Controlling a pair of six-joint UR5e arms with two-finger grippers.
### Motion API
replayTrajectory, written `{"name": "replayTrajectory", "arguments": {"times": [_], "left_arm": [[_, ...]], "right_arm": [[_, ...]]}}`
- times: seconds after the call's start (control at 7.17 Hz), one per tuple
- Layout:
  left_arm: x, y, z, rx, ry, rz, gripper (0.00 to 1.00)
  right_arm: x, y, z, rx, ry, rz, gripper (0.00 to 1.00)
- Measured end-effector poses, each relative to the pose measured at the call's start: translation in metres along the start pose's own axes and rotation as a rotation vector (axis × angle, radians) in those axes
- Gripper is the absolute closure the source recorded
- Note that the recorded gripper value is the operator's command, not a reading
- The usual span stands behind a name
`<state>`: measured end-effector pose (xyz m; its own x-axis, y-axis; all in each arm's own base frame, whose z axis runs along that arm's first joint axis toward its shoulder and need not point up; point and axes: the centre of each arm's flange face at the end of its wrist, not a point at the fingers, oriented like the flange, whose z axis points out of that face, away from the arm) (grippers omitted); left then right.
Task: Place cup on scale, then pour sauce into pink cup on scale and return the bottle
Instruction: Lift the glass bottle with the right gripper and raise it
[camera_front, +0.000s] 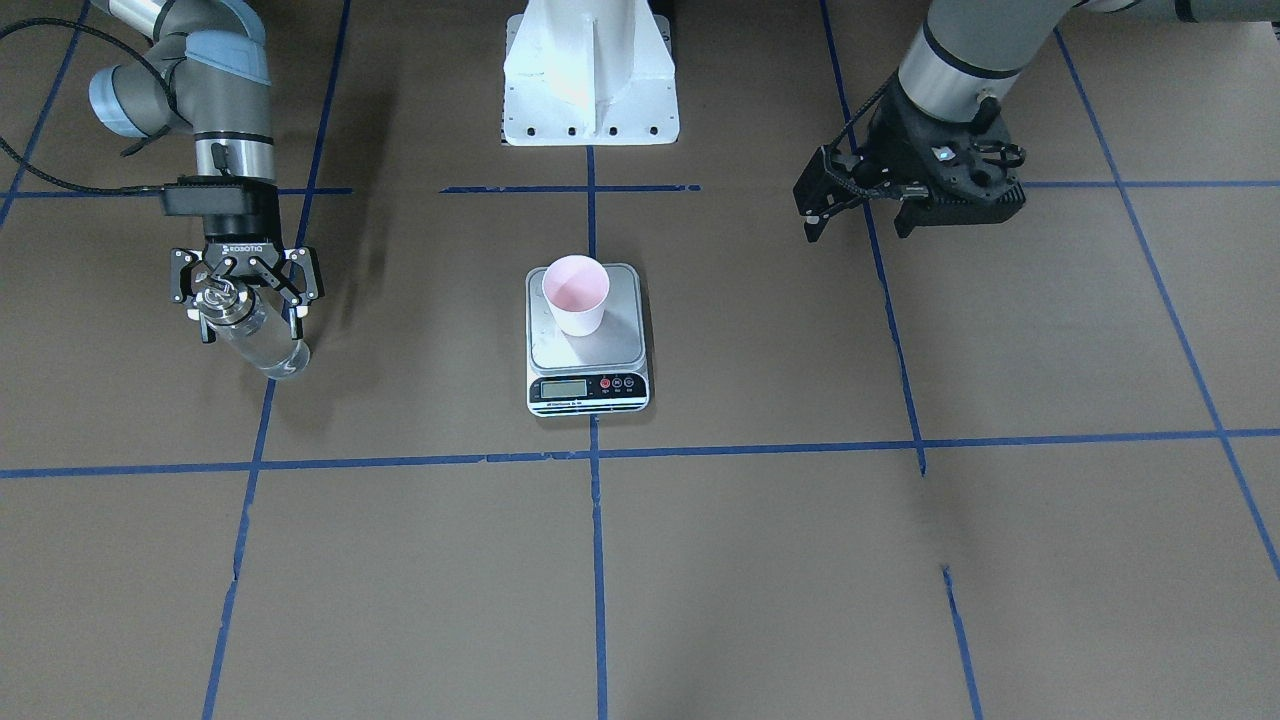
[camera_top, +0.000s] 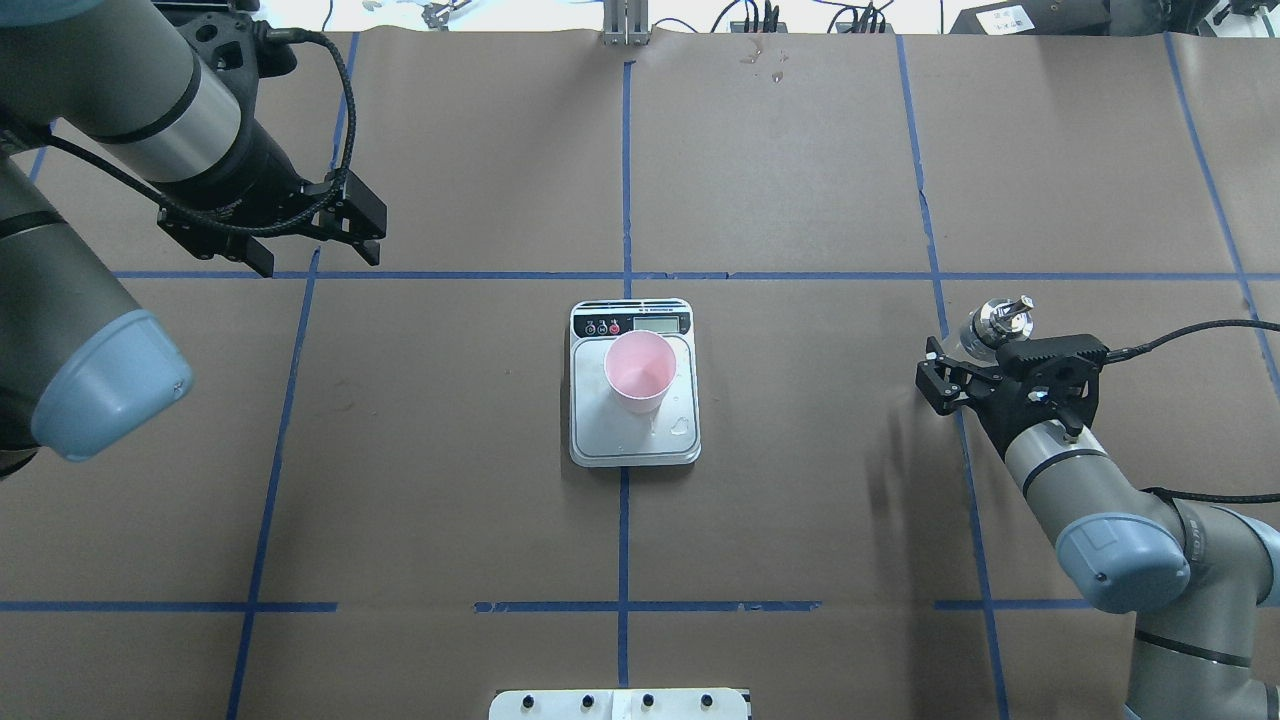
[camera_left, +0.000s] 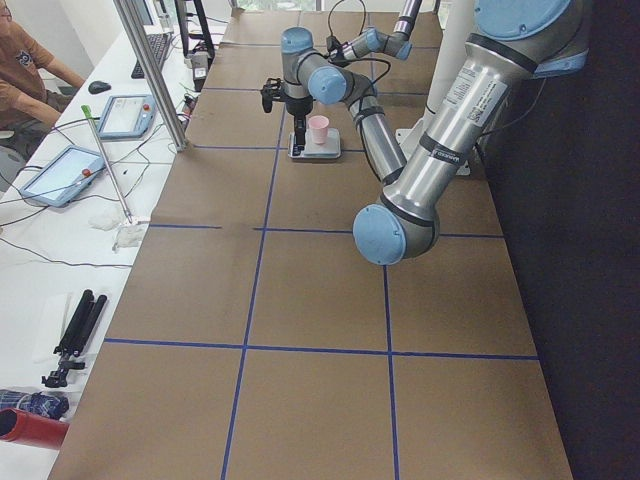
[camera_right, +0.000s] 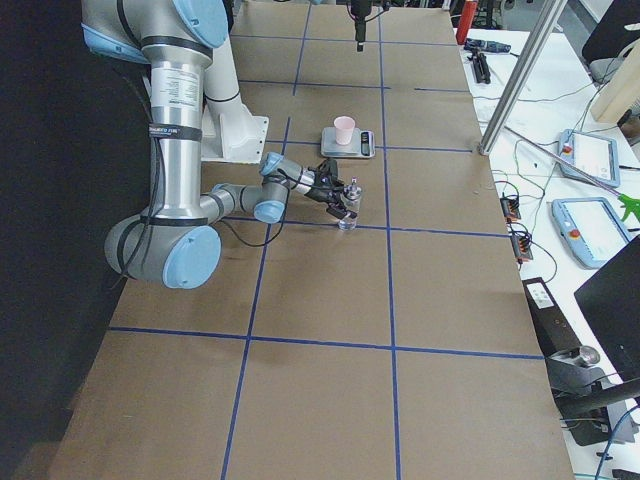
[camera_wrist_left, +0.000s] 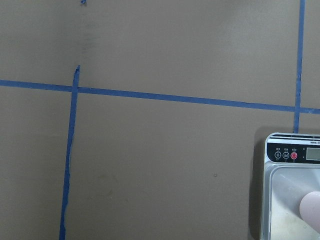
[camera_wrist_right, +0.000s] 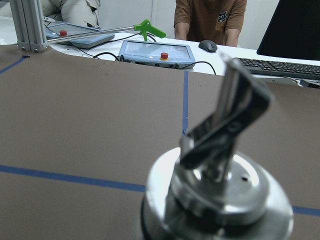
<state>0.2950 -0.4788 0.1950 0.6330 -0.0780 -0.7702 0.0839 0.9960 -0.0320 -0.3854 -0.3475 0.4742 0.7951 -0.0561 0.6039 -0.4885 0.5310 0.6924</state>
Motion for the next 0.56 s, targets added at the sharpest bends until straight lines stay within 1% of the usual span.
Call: {"name": "replayTrajectory", "arguments": {"times": [0.14, 0.28, 0.56], "left_arm": [[0.0, 0.0, 0.0, 0.0, 0.0, 0.0, 0.0], [0.0, 0.0, 0.0, 0.0, 0.0, 0.0, 0.0], [0.001, 0.0, 0.0, 0.0, 0.001, 0.001, 0.0]], "right_arm": [[-0.001, 0.0, 0.003, 0.0, 0.001, 0.002, 0.48], [-0.005, -0.002, 0.004, 0.001, -0.002, 0.007, 0.99], [-0.012, -0.009, 0.005, 0.002, -0.014, 0.022, 1.0]]}}
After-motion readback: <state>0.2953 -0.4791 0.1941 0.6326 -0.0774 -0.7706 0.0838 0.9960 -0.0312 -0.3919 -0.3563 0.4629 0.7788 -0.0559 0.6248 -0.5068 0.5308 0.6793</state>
